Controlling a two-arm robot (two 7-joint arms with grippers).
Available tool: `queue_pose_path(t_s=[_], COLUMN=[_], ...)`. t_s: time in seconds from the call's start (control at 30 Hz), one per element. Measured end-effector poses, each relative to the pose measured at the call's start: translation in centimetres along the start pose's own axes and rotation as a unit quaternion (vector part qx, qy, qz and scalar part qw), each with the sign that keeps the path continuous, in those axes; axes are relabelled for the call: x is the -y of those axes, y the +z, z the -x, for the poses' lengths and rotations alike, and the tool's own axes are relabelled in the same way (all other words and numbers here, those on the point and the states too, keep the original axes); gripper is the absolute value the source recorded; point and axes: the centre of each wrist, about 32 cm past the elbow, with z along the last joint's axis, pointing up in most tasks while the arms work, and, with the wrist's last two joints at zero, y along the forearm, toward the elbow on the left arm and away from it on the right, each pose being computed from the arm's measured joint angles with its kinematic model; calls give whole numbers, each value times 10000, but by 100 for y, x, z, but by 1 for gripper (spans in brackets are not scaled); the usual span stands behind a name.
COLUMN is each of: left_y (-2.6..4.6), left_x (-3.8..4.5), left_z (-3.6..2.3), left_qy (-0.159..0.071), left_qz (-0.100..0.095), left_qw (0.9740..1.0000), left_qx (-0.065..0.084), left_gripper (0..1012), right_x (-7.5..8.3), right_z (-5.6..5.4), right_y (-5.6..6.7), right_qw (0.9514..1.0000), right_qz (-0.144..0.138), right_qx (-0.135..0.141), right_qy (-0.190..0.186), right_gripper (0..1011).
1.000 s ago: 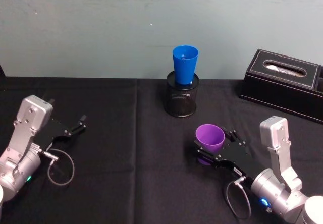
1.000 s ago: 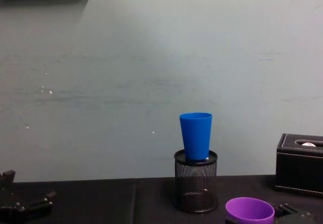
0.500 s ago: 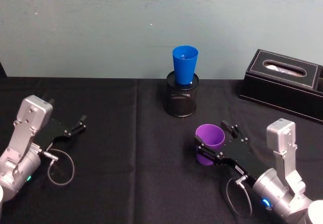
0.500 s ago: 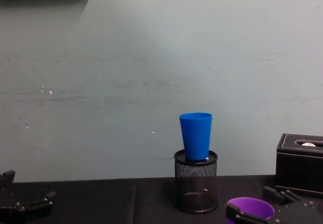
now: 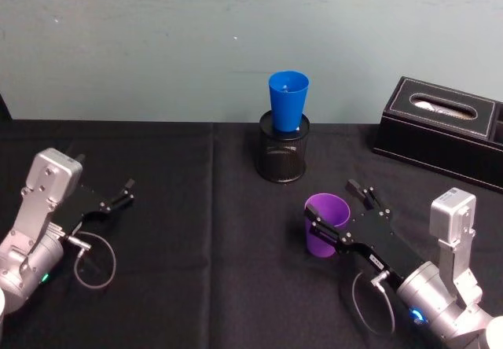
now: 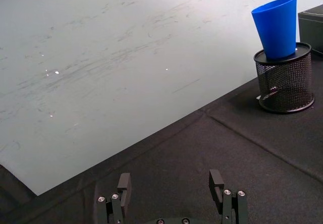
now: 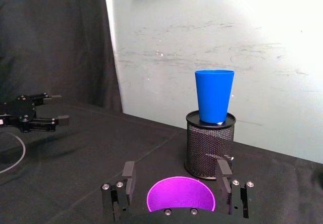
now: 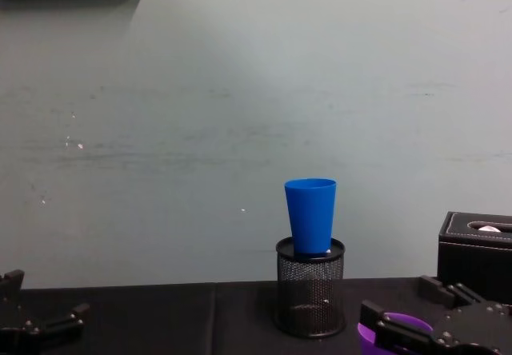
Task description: Pick up one cup with a gripper and tap it against the other cup.
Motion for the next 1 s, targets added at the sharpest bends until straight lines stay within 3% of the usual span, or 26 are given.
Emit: queue_pose_path(t_s=[0.5,1.0], left_y=[0,0], left_x=[0,0], left_z=[0,0], left_qy=[0,0], left_qz=[0,0], left_qw=[10000,10000], left_qx=[0,0], left_gripper=[1011,1012], right_x=[4,13], right_z=[-5,11], right_y=[-1,-18], right_qw=[10000,9964], right_qz=[-27,-101], right_qx=[-53,-203], right_qy=[-44,-820], right_gripper=[1003,1003])
